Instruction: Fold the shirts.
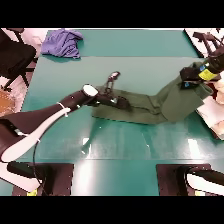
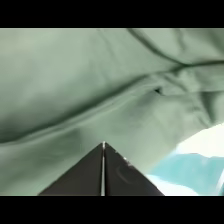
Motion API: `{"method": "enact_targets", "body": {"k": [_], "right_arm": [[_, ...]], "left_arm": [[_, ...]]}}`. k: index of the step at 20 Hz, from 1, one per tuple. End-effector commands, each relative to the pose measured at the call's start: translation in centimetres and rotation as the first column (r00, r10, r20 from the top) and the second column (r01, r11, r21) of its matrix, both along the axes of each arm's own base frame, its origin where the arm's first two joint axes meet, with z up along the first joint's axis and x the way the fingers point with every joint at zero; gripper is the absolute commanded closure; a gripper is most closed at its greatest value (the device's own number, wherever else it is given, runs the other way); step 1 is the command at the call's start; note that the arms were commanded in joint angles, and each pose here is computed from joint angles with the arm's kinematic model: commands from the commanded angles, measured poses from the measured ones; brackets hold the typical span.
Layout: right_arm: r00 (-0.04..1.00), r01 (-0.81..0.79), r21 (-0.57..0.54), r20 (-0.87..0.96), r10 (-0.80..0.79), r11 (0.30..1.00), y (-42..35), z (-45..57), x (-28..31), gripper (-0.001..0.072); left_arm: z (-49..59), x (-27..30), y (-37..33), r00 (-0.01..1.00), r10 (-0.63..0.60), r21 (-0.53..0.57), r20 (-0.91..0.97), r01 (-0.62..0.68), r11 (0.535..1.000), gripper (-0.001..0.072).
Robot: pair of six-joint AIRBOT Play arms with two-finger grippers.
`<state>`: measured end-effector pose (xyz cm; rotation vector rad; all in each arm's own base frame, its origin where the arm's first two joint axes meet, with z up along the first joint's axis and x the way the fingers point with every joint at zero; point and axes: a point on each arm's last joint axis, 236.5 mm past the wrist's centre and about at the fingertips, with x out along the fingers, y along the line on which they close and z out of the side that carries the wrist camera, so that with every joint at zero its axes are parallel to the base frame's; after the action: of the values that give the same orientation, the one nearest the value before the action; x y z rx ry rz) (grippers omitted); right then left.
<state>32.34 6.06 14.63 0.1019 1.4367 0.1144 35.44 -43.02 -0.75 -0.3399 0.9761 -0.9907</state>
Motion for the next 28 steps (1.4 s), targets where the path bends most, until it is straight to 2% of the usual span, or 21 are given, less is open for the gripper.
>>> {"method": "enact_targets", "body": {"k": [1, 5, 9, 10, 12, 14, 16, 18, 20, 21, 22, 23, 24, 26, 28], "right_arm": [[1.0, 0.003, 0.017, -0.02, -0.003, 1.0, -0.5, -1.6, -2.2, 0.0687], [0.999, -0.018, 0.103, 0.031, 0.015, 0.995, 2.8, -3.2, -2.3, 0.0686], [0.989, -0.083, 0.252, 0.136, 0.05, 0.964, 9.5, -3.1, 0.5, 0.0687], [0.987, -0.099, 0.263, 0.146, 0.062, 0.96, 11.1, -3.5, 1.2, 0.0686], [0.979, -0.157, 0.275, 0.168, 0.114, 0.949, 15.0, -4.5, 2.4, 0.0686], [0.971, -0.197, 0.293, 0.188, 0.145, 0.936, 19.3, -6.0, 3.9, 0.0686], [0.964, -0.233, 0.351, 0.206, 0.168, 0.907, 24.3, -7.7, 5.0, 0.0685], [0.962, -0.241, 0.428, 0.224, 0.156, 0.871, 29.4, -9.8, 6.4, 0.0683], [0.962, -0.233, 0.545, 0.251, 0.109, 0.805, 35.1, -11.5, 8.0, 0.0675], [0.967, -0.225, 0.621, 0.234, 0.097, 0.751, 37.9, -12.0, 8.0, 0.0513], [0.971, -0.227, 0.679, 0.215, 0.107, 0.698, 39.9, -12.2, 7.8, 0.0251], [0.973, -0.226, 0.724, 0.198, 0.117, 0.652, 41.2, -12.0, 7.7, 0.0142], [0.973, -0.23, 0.748, 0.195, 0.126, 0.622, 41.6, -11.4, 7.8, 0.014], [0.967, -0.255, 0.748, 0.206, 0.15, 0.613, 40.6, -10.2, 8.0, 0.014], [0.955, -0.294, 0.688, 0.226, 0.19, 0.663, 37.3, -9.6, 8.5, 0.014]], "left_arm": [[0.4, -3.7, -6.0, 0.997, -0.075, -0.053, -0.002, 0.075, 0.996, 0.0687], [1.0, -4.2, -9.4, 0.995, -0.096, -0.114, -0.031, 0.092, 0.989, 0.0687], [2.0, 0.2, -6.2, 0.998, -0.009, -0.109, -0.057, 0.003, 0.994, 0.0689], [2.4, 2.4, -3.6, 0.998, 0.04, -0.068, -0.05, -0.043, 0.997, 0.0689], [2.7, 7.0, 4.4, 0.987, 0.157, 0.118, 0.02, -0.158, 0.98, 0.069], [4.2, 10.7, 13.9, 0.949, 0.293, 0.294, 0.113, -0.314, 0.903, 0.0688], [7.5, 11.9, 20.3, 0.925, 0.323, 0.345, 0.199, -0.375, 0.86, 0.0688], [10.4, 11.9, 24.0, 0.908, 0.343, 0.343, 0.24, -0.41, 0.845, 0.0687], [11.5, 10.7, 25.6, 0.917, 0.319, 0.37, 0.241, -0.39, 0.843, 0.0688], [11.5, 9.9, 25.9, 0.924, 0.302, 0.394, 0.233, -0.374, 0.84, 0.0687], [11.3, 9.4, 26.0, 0.932, 0.291, 0.412, 0.218, -0.358, 0.838, 0.0688], [11.1, 9.2, 26.0, 0.934, 0.29, 0.416, 0.208, -0.353, 0.838, 0.0687], [11.0, 9.2, 26.0, 0.934, 0.29, 0.417, 0.208, -0.353, 0.838, 0.0688], [10.9, 9.1, 26.0, 0.936, 0.284, 0.421, 0.208, -0.348, 0.838, 0.0687], [11.0, 9.2, 26.0, 0.935, 0.283, 0.42, 0.212, -0.349, 0.838, 0.0687]]}}
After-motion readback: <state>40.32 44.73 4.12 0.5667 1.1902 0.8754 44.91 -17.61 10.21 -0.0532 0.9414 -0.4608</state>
